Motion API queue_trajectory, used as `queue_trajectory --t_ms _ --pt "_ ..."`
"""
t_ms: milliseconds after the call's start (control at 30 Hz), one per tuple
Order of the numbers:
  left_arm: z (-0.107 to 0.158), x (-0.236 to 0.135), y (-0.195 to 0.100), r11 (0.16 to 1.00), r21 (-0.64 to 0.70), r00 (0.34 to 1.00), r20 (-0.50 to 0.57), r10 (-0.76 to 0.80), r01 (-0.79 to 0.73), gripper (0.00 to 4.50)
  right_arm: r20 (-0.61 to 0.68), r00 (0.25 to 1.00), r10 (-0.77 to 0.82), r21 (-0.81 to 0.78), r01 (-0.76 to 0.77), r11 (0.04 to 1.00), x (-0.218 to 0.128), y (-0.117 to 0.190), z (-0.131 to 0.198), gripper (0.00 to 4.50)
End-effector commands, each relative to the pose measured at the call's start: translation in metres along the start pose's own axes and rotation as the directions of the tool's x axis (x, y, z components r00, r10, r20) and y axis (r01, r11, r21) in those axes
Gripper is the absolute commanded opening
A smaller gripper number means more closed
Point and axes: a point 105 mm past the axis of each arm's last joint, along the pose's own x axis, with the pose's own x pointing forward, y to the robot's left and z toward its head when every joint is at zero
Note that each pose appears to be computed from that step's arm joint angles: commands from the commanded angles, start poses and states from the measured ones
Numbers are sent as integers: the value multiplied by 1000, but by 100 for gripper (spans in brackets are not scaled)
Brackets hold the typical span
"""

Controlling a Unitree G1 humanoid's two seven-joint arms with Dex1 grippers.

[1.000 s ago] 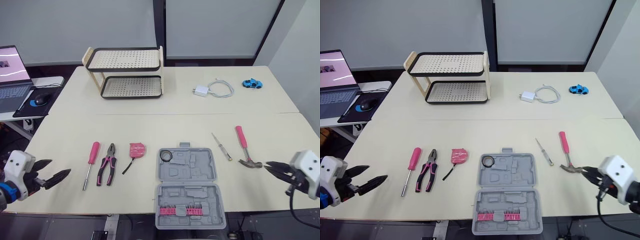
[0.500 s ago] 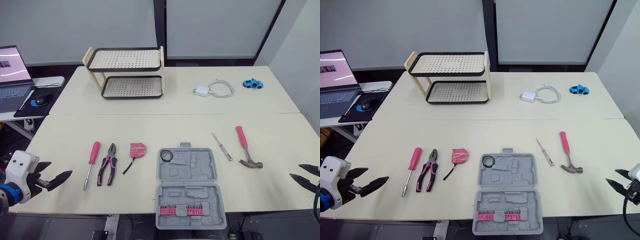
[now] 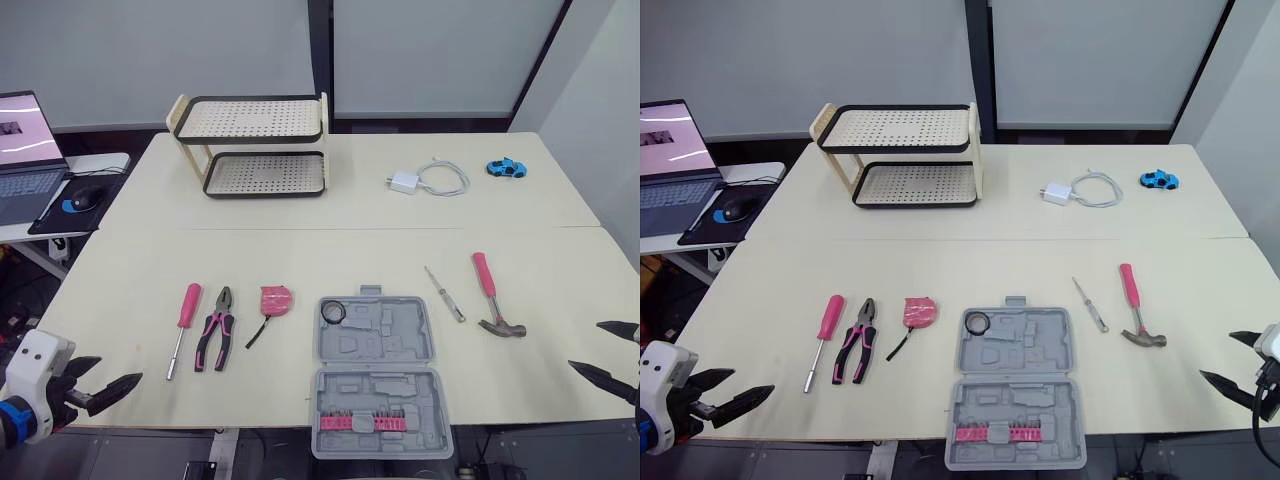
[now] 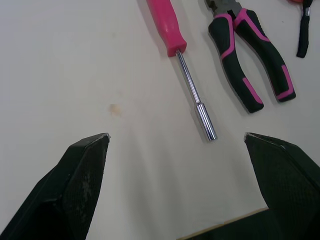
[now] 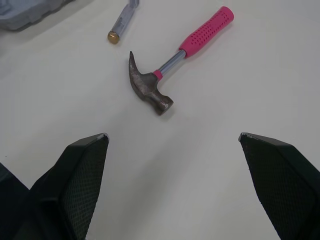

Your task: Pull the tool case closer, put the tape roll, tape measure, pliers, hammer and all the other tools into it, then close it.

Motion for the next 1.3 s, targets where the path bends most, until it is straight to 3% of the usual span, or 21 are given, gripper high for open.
queue_trajectory --t_ms 33,500,867,1067,1300 --pt "2 -6 6 1000 27 1000 15 14 -14 450 24 999 34 -41 -33 999 -1 -1 15 447" --pt "-19 -6 15 1000 14 1000 9 1 -1 450 36 995 89 -38 -88 995 -3 3 23 447" --pt "-20 -2 8 1000 8 999 37 -20 20 450 49 993 107 -79 -103 992 -2 9 31 447" --pt "-4 14 -22 995 20 989 111 -98 96 450 141 961 237 -175 -212 962 11 39 75 447" --pt "32 41 -76 986 10 953 254 -164 167 450 267 840 473 -266 -407 874 30 96 136 447"
